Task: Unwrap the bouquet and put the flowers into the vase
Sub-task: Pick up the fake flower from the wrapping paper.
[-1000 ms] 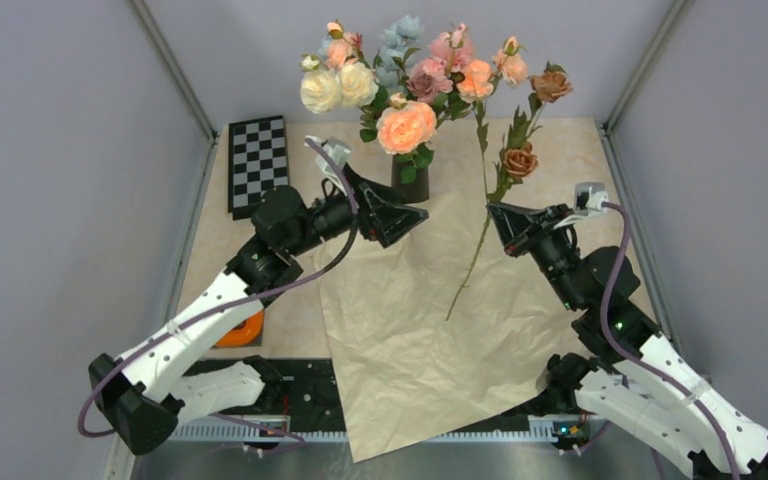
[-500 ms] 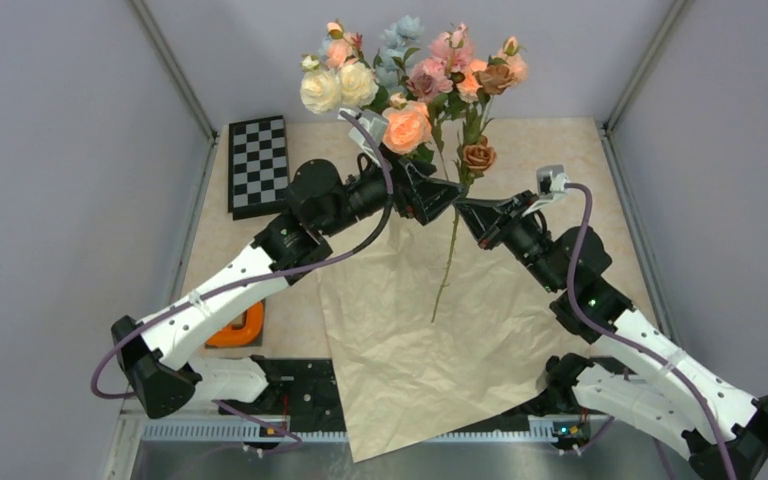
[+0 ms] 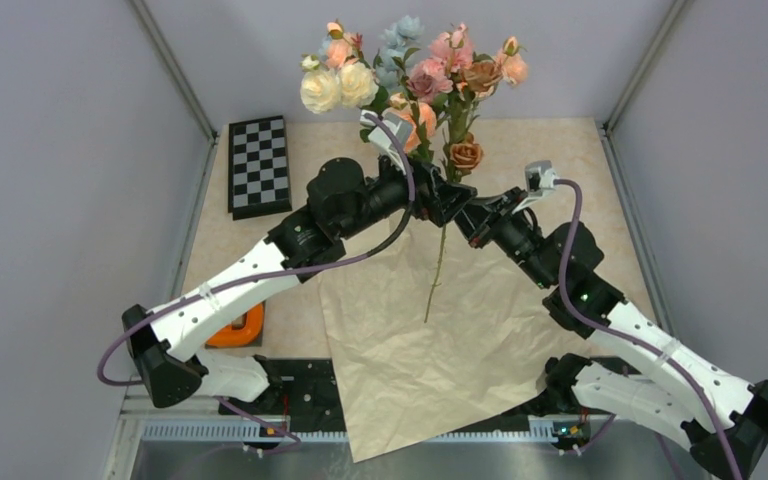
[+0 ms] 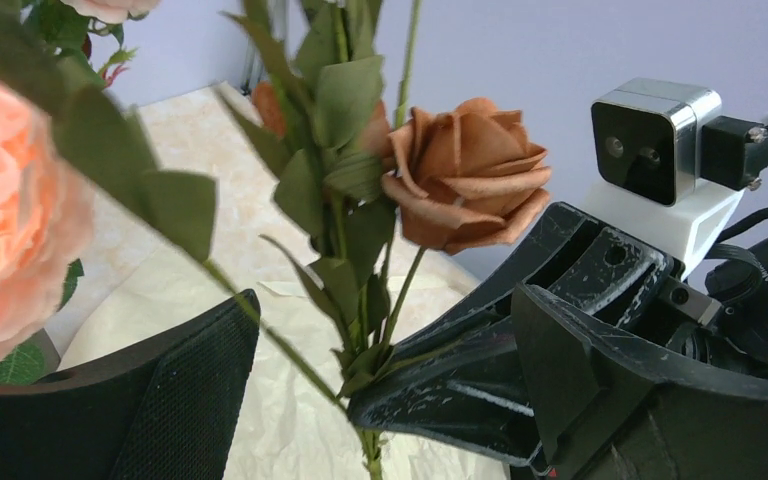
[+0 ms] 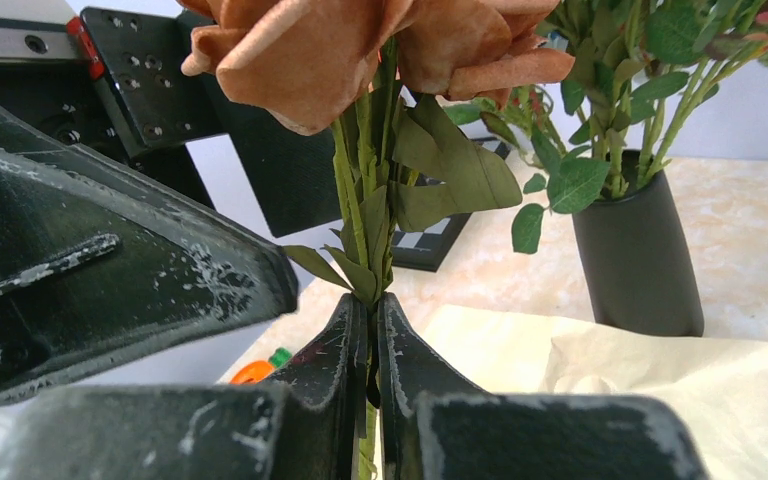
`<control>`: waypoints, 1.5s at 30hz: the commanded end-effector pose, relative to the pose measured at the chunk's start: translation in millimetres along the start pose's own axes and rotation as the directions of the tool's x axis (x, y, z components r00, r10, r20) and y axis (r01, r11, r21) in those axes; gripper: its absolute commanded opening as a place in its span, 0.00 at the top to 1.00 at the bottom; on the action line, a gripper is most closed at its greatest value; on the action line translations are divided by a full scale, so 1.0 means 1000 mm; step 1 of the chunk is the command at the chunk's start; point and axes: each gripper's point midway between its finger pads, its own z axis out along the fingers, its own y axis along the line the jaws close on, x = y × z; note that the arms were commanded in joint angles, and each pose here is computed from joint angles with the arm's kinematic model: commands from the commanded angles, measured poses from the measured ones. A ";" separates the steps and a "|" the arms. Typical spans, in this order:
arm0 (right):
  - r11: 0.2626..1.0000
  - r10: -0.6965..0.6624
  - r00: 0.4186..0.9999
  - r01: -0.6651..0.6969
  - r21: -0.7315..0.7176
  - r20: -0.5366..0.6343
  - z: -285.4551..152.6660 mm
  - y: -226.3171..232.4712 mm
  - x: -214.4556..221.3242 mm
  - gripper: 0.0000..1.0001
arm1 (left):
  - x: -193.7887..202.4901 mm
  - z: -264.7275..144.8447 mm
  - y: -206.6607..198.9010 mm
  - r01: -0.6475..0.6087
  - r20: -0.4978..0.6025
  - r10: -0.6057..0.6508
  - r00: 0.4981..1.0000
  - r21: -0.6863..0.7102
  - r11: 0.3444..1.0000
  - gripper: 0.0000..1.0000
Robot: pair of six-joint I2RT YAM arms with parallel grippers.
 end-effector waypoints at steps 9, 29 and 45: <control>0.998 -0.057 0.998 0.057 -0.013 0.038 0.011 0.024 -0.017 1.00 | -0.009 0.005 -0.006 -0.021 0.024 0.021 1.000 -0.004 1.000 0.02; 0.995 -0.099 0.995 0.099 -0.002 -0.010 0.008 0.022 -0.010 0.90 | -0.005 0.007 -0.012 0.016 0.007 -0.016 1.000 0.026 1.000 0.79; 0.982 -0.188 0.966 0.184 -0.034 -0.180 -0.031 0.014 -0.007 0.26 | -0.017 -0.018 -0.005 0.027 0.016 -0.028 0.999 0.082 0.996 1.00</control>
